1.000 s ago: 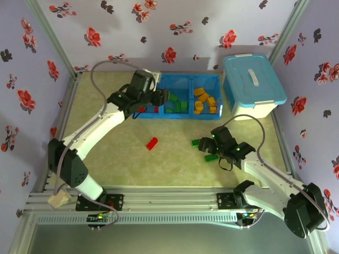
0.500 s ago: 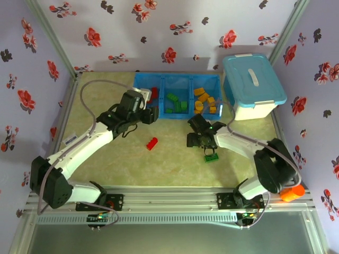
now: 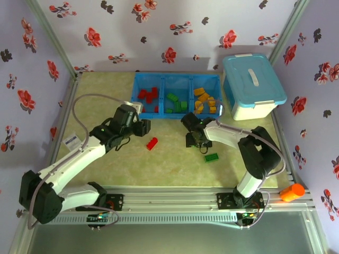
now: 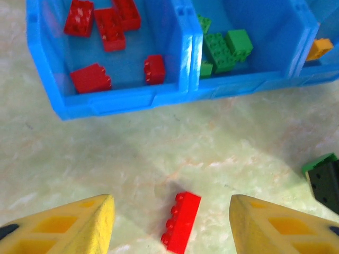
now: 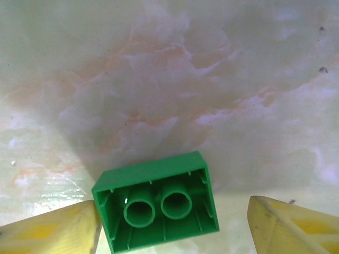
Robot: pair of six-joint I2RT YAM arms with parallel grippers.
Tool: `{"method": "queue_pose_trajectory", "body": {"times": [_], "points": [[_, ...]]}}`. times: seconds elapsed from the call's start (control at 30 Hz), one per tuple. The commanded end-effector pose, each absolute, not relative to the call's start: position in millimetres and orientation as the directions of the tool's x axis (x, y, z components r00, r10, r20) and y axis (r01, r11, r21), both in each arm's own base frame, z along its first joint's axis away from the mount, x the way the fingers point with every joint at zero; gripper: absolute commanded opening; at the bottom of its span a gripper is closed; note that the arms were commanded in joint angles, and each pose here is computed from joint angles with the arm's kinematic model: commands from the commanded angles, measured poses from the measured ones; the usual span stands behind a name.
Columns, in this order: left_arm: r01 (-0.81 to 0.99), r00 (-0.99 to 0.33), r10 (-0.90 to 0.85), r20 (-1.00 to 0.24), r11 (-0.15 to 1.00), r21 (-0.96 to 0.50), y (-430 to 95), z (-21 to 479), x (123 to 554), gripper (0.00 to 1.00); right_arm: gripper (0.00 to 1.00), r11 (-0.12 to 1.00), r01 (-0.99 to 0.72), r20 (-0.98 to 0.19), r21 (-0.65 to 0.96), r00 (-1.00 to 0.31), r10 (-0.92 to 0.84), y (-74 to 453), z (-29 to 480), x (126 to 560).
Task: Sort the legos into containers by color
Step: Pick up the lego from the center of the table, then place the lego in the container.
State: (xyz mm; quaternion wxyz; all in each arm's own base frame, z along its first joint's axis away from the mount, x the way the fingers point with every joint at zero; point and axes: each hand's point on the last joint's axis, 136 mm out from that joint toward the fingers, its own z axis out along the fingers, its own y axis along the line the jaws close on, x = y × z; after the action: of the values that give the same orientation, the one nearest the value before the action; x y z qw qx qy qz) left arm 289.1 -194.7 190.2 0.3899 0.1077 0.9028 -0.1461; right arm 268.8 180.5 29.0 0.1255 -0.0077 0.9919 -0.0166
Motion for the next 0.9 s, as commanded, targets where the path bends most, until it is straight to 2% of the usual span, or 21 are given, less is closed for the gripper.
{"method": "queue_pose_trajectory", "body": {"times": [0.0,0.1,0.17,0.3,0.37,0.87], "points": [[0.266,-0.682,0.048,-0.73,0.946,-0.186,-182,185,278,0.59,0.7,0.998,-0.033,-0.248,-0.053,-0.968,-0.045,185,29,273],[0.247,-0.693,0.034,-0.72,0.95,-0.193,-173,175,269,0.59,0.68,0.998,-0.038,-0.239,-0.053,-0.97,-0.049,189,24,274],[0.236,-0.702,0.025,-0.712,0.951,-0.199,-169,169,264,0.59,0.59,0.998,-0.045,-0.233,-0.047,-0.971,-0.055,194,21,275],[0.215,-0.72,0.012,-0.694,0.954,-0.207,-163,157,256,0.59,0.51,0.996,-0.071,-0.229,-0.047,-0.97,-0.08,206,20,274],[0.212,-0.724,0.01,-0.69,0.955,-0.208,-162,155,254,0.59,0.43,0.995,-0.086,-0.239,-0.053,-0.966,-0.096,213,24,276],[0.207,-0.745,0.004,-0.667,0.952,-0.227,-166,140,245,0.58,0.42,0.984,-0.176,-0.414,-0.037,-0.893,-0.175,257,117,328]]}}
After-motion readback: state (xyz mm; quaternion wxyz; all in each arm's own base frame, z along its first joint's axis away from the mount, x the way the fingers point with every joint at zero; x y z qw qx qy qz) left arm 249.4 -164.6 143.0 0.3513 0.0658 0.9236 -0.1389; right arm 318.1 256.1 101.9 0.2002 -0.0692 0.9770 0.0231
